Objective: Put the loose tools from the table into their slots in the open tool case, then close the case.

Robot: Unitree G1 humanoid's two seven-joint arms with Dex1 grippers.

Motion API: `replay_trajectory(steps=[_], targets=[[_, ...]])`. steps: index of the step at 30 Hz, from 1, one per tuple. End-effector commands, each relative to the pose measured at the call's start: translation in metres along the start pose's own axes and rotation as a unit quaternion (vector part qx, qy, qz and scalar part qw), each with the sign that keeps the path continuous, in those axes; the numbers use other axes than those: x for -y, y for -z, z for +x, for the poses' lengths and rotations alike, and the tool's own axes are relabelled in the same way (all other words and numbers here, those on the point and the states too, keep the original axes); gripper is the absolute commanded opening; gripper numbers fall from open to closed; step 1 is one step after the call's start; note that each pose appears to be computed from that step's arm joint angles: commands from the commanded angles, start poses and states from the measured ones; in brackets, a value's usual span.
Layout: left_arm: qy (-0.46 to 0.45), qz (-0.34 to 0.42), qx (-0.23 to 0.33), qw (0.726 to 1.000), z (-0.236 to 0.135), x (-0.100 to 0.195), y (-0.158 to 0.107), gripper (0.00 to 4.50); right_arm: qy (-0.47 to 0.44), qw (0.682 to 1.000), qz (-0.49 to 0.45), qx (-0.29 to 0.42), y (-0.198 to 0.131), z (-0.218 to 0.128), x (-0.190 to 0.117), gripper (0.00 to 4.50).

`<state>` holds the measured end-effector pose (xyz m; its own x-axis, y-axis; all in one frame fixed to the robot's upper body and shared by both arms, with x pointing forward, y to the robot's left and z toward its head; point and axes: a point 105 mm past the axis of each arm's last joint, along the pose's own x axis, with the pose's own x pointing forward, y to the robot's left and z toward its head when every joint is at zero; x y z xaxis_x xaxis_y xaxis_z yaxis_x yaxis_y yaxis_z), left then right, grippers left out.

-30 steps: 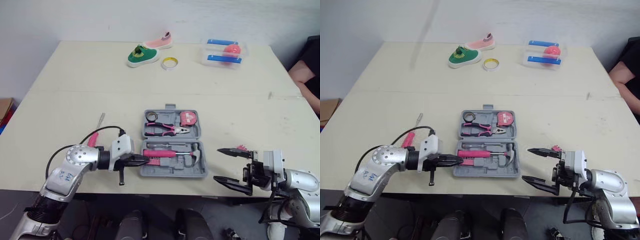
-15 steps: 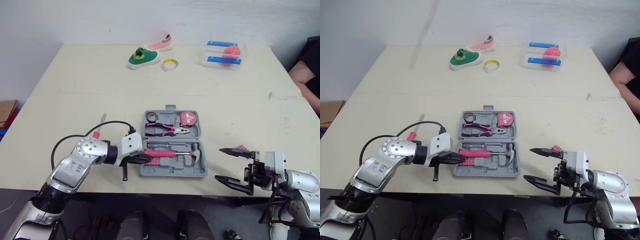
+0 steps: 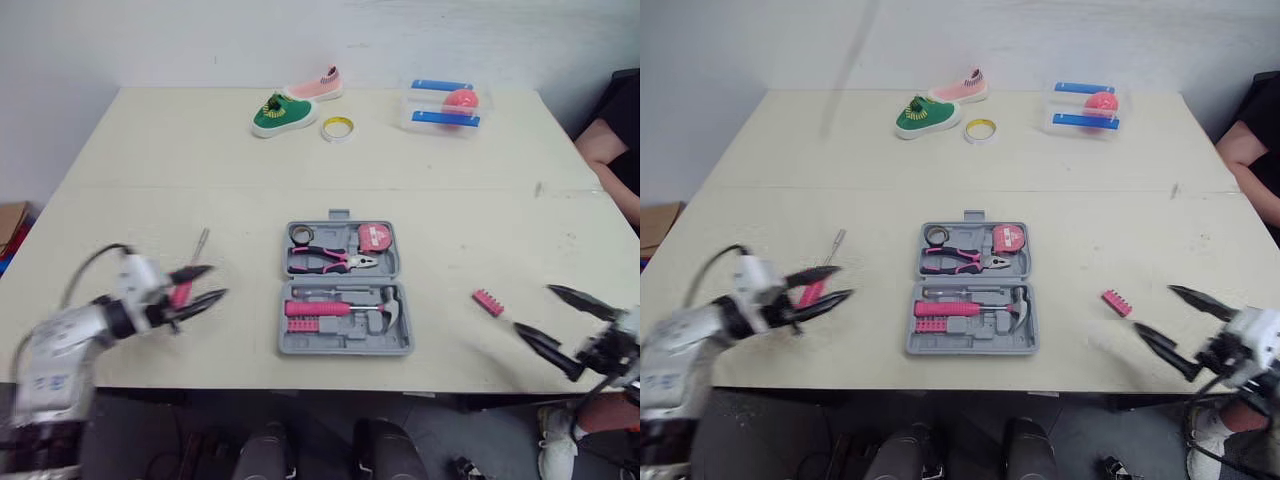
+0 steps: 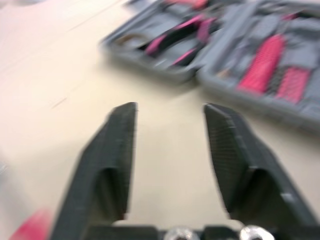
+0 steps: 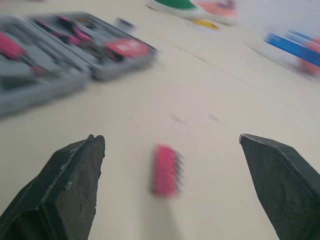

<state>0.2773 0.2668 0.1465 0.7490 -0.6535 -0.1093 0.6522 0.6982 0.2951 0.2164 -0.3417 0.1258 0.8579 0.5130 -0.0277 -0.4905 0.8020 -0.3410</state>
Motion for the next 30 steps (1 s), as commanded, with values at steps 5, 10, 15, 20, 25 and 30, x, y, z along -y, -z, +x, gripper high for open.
replay_trajectory(steps=[5, 10, 15, 20, 25, 30], targets=[[-0.197, -0.041, -0.006, 0.980, -0.096, -0.053, 0.001, 4.44, 0.161, 0.984, -0.010, -0.078, 0.025, -0.077, 0.034, 4.50], [-0.260, -0.057, -0.050, 0.963, -0.145, -0.051, 0.027, 4.44, 0.239, 0.962, -0.001, -0.133, 0.037, -0.116, 0.042, 4.50], [-0.271, -0.061, -0.059, 0.959, -0.158, -0.042, 0.037, 4.44, 0.238, 0.962, 0.003, -0.133, 0.035, -0.115, 0.041, 4.50], [-0.219, -0.056, -0.030, 0.974, -0.129, -0.032, 0.023, 4.44, 0.211, 0.970, 0.007, -0.116, 0.028, -0.076, 0.049, 4.50], [-0.160, -0.028, 0.011, 0.987, -0.094, -0.022, -0.003, 4.44, 0.115, 0.990, 0.038, -0.071, 0.009, -0.027, 0.039, 4.50], [-0.001, -0.035, 0.044, 0.998, -0.035, 0.021, -0.033, 4.44, -0.026, 0.996, 0.064, -0.058, 0.001, 0.022, 0.014, 4.50]])
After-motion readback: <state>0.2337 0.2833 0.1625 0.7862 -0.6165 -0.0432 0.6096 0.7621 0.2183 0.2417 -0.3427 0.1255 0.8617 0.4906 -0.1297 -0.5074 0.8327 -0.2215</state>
